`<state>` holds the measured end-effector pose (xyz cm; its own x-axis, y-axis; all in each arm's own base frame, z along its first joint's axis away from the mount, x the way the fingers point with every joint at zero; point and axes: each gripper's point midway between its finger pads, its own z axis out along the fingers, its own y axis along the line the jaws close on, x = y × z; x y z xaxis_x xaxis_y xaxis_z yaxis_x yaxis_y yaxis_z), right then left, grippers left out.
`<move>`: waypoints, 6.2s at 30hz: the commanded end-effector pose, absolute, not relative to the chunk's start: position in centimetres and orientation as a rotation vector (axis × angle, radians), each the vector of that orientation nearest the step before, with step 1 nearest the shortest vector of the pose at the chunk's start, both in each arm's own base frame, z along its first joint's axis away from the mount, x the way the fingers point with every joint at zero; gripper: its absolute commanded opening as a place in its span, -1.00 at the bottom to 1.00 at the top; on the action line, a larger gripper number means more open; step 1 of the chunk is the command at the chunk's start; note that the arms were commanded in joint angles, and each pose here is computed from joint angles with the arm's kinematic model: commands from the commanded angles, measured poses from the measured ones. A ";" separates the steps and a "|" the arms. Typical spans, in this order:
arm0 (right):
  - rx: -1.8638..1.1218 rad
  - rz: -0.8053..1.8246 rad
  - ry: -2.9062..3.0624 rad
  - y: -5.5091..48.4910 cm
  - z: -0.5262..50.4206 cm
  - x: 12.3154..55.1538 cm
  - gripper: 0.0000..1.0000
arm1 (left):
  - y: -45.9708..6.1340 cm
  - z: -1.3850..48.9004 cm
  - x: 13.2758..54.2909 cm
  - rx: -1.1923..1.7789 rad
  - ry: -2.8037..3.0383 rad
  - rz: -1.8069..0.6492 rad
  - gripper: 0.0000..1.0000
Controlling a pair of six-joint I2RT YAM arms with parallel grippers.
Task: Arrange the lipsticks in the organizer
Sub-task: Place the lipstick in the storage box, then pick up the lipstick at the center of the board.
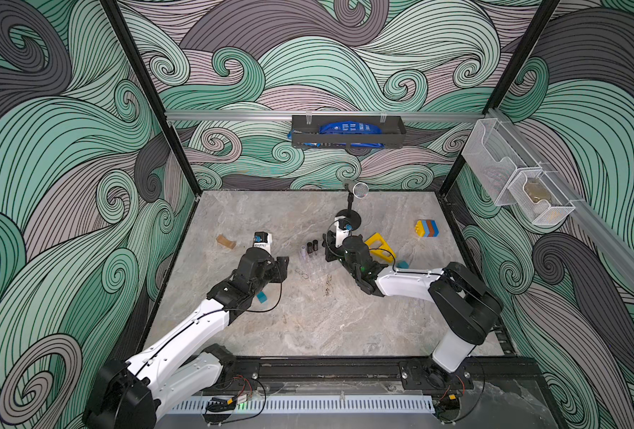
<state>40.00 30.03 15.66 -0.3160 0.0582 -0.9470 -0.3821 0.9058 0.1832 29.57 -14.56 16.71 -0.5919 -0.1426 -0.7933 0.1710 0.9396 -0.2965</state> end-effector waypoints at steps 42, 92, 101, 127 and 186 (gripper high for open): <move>-0.247 0.408 1.860 31.3 12.9 42.5 -0.53 | -15.2 16.4 30.1 0.058 2.168 -0.437 0.11; -0.010 0.099 2.540 17.8 1.7 40.9 -0.15 | -21.5 15.9 27.7 0.292 2.163 -0.427 0.13; -0.021 0.034 2.559 17.4 1.1 41.2 -0.51 | -20.9 16.3 27.8 0.287 2.146 -0.387 0.13; -0.351 1.519 1.678 28.6 24.3 22.0 -0.80 | -32.2 20.4 19.8 0.519 1.971 -1.425 0.21; -0.520 1.116 2.366 31.7 20.0 23.5 -0.22 | -28.9 18.4 21.9 0.773 1.879 -0.888 -1.00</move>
